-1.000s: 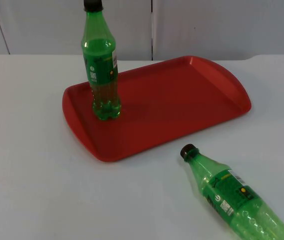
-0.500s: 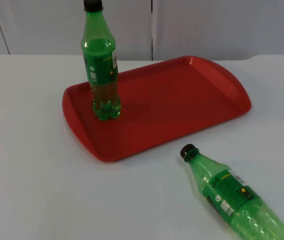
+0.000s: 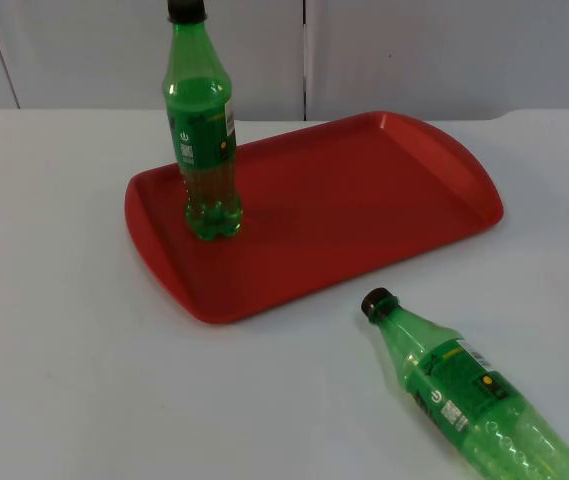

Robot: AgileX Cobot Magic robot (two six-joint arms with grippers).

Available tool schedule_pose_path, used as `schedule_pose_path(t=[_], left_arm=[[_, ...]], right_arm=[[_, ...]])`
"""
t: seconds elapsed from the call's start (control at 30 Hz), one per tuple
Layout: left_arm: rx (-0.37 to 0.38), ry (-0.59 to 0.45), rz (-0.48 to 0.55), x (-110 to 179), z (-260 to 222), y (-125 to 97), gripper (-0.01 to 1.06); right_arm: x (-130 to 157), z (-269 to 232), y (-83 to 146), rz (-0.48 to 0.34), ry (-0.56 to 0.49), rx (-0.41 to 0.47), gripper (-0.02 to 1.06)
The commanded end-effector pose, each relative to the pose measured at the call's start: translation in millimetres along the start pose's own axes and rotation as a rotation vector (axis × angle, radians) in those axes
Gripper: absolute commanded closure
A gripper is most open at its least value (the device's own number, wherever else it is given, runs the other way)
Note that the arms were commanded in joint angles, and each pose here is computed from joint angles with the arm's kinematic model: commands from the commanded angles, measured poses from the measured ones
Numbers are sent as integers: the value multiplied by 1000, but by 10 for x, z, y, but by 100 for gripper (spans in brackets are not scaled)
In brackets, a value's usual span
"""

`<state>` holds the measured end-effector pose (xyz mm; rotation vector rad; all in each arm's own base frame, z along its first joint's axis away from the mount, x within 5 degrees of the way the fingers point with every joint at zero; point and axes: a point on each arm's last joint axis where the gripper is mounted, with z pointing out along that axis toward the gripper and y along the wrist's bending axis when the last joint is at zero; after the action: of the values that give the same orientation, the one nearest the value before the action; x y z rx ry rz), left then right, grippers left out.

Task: Place the bottle upright on the tray.

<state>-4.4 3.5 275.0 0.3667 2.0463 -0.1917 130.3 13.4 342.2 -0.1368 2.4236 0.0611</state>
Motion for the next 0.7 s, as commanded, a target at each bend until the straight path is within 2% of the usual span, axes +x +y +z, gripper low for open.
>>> schedule_pose_path(t=[0.0, 0.13, 0.37, 0.5, 0.63, 0.67], left_arm=[[10, -9, 0, 1, 5, -4, 0], [10, -9, 0, 1, 5, -4, 0], [10, -9, 0, 1, 5, -4, 0], [10, -9, 0, 1, 5, -4, 0], [10, -9, 0, 1, 5, -4, 0], [10, -9, 0, 1, 5, -4, 0]], right_arm=[[-140, 128, 8, -11, 31, -22, 3], [-340, 425, 14, -3, 130, -46, 3], [-492, 782, 8, -14, 225, -56, 3], [-525, 1011, 102, -37, 285, -86, 3], [-513, 1263, 389, -130, 330, -145, 3], [-513, 1263, 389, -130, 330, -145, 3]])
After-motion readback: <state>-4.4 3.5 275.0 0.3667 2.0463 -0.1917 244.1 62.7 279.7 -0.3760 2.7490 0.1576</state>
